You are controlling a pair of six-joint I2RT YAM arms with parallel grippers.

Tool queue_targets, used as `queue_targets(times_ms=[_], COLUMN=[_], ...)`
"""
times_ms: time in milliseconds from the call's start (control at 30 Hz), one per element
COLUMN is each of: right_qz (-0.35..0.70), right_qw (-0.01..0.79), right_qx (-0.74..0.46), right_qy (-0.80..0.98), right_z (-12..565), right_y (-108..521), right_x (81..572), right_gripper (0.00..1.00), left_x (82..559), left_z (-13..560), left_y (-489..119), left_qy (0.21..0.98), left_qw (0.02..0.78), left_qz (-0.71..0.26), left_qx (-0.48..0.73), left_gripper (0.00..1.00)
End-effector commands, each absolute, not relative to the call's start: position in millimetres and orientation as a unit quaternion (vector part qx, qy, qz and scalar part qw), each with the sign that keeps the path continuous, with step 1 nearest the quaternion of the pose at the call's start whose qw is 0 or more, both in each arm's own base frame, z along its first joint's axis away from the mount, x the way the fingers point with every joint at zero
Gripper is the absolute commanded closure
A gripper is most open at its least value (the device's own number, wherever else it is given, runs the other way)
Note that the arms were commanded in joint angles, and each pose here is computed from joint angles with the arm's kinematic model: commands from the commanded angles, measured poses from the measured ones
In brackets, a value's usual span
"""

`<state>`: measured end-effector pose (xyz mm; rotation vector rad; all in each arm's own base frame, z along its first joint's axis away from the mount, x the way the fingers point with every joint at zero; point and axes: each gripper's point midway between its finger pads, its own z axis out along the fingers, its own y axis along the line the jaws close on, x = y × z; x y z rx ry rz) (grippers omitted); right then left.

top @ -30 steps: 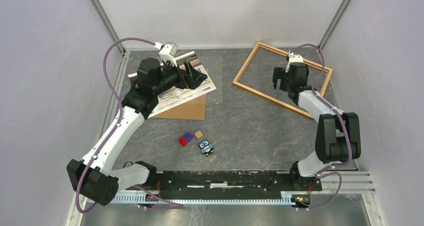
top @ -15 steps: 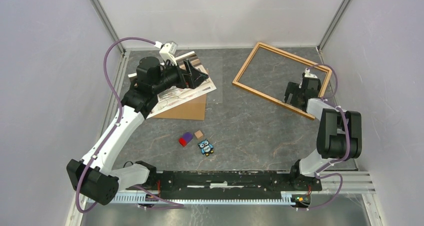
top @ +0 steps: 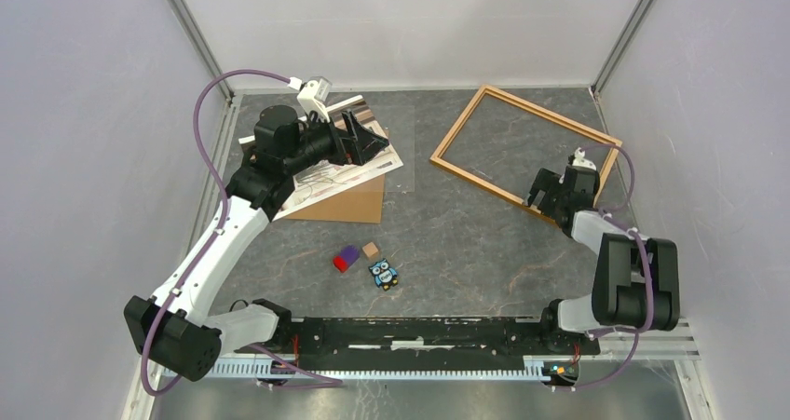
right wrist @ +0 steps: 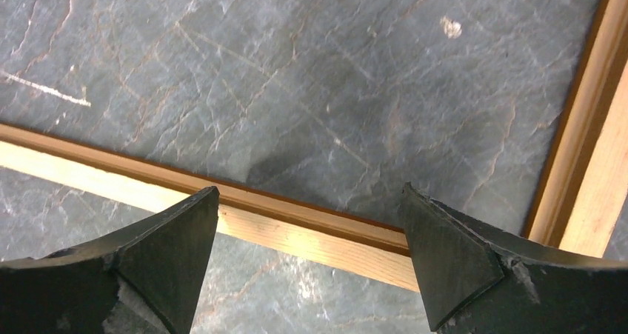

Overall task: Put the photo into the frame
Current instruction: Move the photo frame to the center of the board.

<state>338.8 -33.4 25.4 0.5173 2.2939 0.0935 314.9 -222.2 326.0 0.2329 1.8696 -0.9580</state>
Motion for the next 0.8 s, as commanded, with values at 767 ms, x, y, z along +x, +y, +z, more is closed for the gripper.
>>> queue_targets(times_ms=[767], right_qz=[0.063], right_qw=[0.376], right_qx=[0.101], right_qy=[0.919], right_z=[30], right_y=[16], right_x=[255], right_gripper=[0.02], left_x=[312], left_z=[345], left_y=[-228], left_qy=[0.757], left_qw=[0.495], left_qz=[-0.417], left_qx=[0.095], left_gripper=[0.00])
